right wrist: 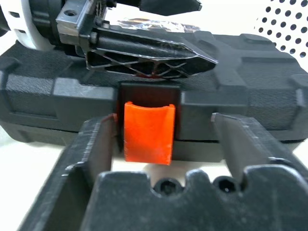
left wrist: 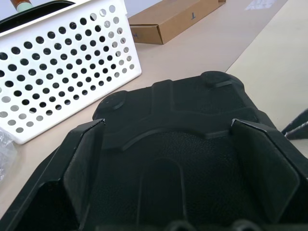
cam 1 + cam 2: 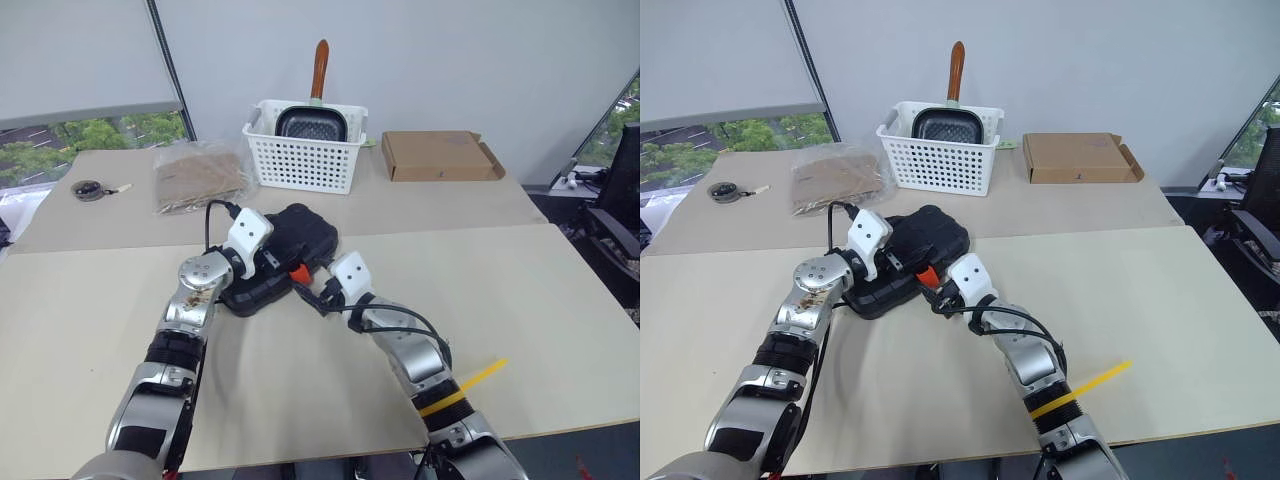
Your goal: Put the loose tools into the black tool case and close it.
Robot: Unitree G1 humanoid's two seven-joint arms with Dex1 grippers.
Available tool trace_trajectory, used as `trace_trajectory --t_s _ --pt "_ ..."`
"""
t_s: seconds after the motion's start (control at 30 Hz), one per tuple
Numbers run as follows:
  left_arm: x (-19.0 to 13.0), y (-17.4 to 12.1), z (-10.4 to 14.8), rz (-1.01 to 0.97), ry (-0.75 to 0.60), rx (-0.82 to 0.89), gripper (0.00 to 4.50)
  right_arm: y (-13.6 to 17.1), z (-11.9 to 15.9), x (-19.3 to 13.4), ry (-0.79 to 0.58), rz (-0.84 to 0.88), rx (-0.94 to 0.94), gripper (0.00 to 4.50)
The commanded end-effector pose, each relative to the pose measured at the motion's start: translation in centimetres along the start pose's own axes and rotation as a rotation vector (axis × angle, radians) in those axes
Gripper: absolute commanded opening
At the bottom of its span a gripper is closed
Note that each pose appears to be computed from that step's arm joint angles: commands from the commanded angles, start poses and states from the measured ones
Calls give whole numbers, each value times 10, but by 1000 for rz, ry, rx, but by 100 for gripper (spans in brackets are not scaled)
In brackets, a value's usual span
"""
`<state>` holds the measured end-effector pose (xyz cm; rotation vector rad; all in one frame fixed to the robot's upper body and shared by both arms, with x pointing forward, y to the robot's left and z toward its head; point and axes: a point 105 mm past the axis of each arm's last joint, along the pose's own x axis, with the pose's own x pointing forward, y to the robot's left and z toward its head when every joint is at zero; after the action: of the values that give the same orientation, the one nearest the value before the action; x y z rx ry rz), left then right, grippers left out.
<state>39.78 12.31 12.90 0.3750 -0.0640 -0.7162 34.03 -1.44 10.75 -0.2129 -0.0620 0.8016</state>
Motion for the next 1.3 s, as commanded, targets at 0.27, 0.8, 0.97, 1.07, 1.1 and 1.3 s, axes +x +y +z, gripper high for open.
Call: trace_trajectory --t_s 0.27,0.8,0.97,1.07,1.1,1.3 --pt "-11 -26 -62 -51 200 -111 450 1 3 -14 59 41 10 223" --pt "-12 -28 -65 -43 202 -122 450 7 15 17 45 69 0 2" --pt "-12 -28 -66 -39 202 -126 450 9 16 24 40 80 -4 2" --pt "-13 -27 -65 -31 200 -126 450 6 16 22 37 80 -7 2" --pt "-13 -26 -65 -28 198 -126 450 5 16 21 36 80 -8 2" --pt "-32 5 -28 73 30 -185 450 -12 17 -20 -19 144 -7 2"
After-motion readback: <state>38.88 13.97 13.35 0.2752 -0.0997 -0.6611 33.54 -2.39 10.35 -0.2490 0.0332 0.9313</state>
